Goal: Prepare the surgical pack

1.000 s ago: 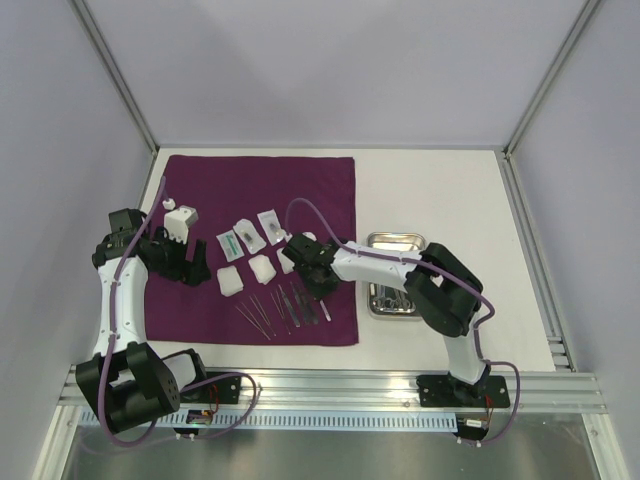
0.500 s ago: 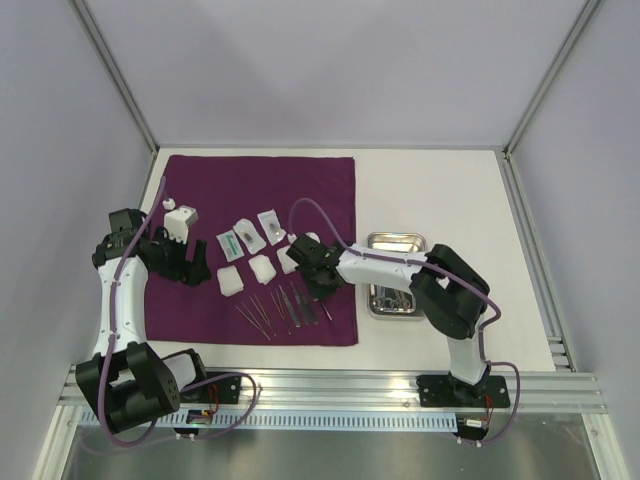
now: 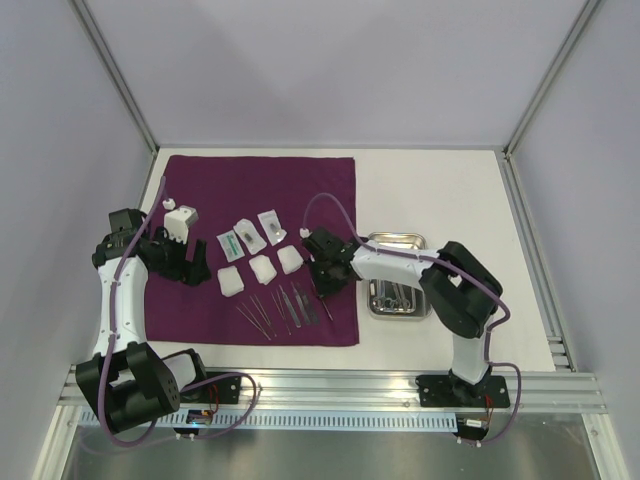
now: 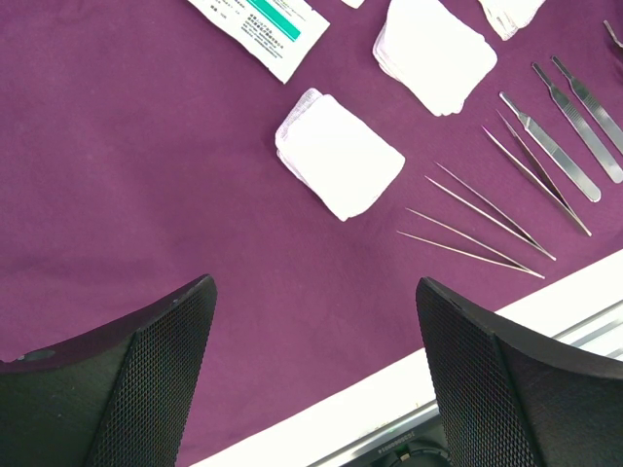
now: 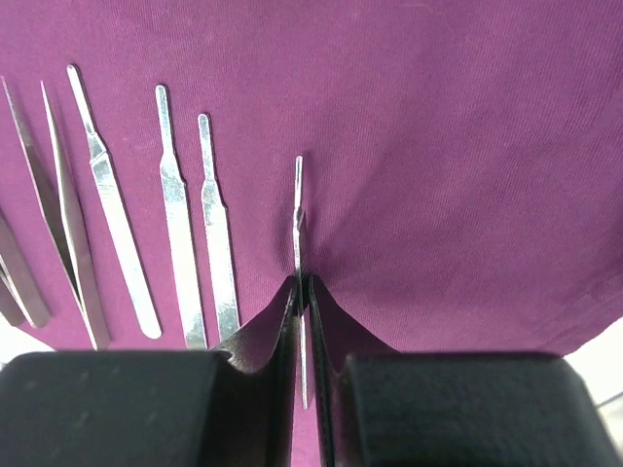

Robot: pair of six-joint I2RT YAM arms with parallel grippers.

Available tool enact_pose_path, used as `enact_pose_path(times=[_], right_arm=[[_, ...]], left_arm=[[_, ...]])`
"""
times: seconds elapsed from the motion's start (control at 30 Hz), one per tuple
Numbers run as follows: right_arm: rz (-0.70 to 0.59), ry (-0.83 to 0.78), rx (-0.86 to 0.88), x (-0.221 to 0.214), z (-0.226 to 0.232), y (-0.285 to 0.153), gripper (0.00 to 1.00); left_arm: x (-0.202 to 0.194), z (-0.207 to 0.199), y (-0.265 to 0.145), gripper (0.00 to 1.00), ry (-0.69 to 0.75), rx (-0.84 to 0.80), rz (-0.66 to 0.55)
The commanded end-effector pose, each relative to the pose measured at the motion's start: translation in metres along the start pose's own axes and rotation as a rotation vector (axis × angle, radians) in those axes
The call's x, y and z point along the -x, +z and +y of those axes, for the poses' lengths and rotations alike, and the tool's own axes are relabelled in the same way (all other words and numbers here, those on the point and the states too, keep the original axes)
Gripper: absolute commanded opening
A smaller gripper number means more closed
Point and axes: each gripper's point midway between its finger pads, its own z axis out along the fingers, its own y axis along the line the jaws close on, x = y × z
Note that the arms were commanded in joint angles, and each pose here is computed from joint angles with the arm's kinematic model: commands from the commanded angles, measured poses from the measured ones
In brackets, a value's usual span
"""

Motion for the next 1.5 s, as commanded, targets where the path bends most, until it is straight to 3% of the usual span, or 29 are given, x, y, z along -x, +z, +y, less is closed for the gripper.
enact_pose_path(times=[0.0, 0.53, 0.93, 1.47], right_arm=[[-0.004, 0.028, 0.024, -0.001, -0.006, -0.001, 0.1], [0.013, 0.096, 0.08, -0.004, -0.02, 0.004, 0.13], [0.009, 0.113, 0.093, -0.002, -0.023, 0.002, 0.0], [-0.015, 0.098, 0.094, 0.01, -0.018, -0.026, 0.01]], left_arm=[[0.005, 0.003, -0.001, 0.92, 0.015, 0.005, -0.023], [0.003, 0.003, -0.002, 0.92, 0.015, 0.013, -0.017], [0.004, 0.003, -0.002, 0.92, 0.018, 0.013, -0.02], [0.007, 0.003, -0.004, 0.92, 0.026, 0.015, -0.024]])
